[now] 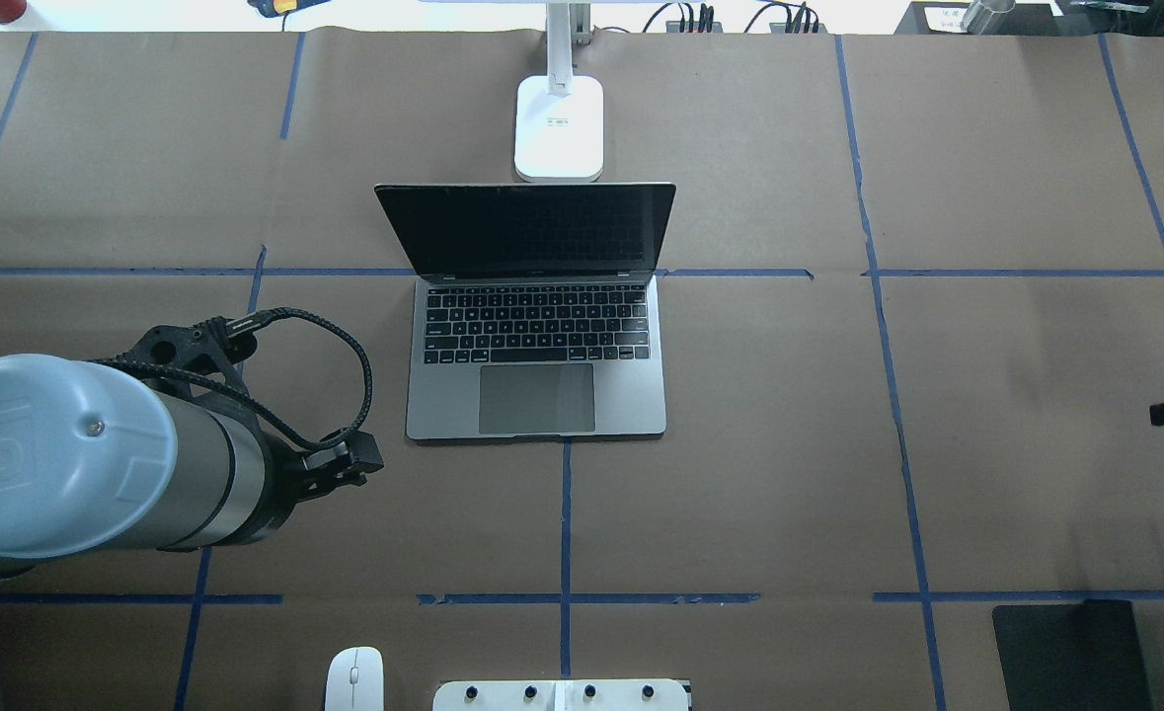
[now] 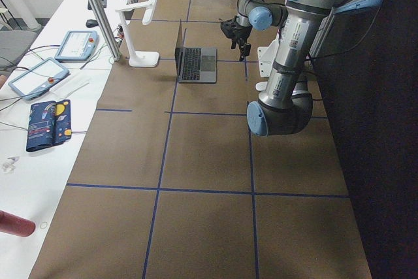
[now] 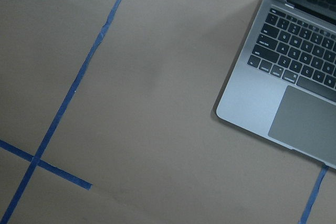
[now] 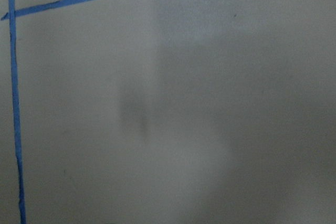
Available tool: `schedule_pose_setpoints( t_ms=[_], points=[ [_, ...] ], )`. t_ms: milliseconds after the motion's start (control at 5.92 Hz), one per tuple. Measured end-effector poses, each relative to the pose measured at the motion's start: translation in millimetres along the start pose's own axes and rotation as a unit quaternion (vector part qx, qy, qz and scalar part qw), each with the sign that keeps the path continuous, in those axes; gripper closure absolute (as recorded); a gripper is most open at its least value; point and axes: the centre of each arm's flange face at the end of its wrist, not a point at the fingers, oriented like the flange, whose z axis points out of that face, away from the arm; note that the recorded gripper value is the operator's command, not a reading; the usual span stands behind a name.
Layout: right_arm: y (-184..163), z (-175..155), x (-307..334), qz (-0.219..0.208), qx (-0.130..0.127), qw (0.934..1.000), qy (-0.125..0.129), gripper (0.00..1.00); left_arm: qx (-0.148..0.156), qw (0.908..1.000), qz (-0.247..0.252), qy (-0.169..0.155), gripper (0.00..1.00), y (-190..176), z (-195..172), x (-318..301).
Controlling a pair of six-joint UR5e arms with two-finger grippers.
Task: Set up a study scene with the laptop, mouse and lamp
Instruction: 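Bring the black mouse pad in with the right gripper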
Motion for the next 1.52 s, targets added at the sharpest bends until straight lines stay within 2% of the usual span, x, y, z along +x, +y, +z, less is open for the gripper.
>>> schedule_pose_setpoints(
  t_ms=[338,845,1521],
  points=[
    [42.8,6.2,-6.4,0.017,-0.006,0.9998,-0.003,0.00,-0.008,0.9999,0.012,-0.002,0.00,10.9,4.3,-0.5],
    [95.8,44.2,-19.4,0.023,-0.026,0.9992,0.022,0.00,-0.015,0.9997,0.017,0.001,0.00,21.0,3.8,2.2],
    [153.4,69.3,-18.3,0.002,-0.078,0.9957,0.050,0.00,-0.020,0.9995,0.021,0.015,0.00,24.0,-6.5,1.4]
  ],
)
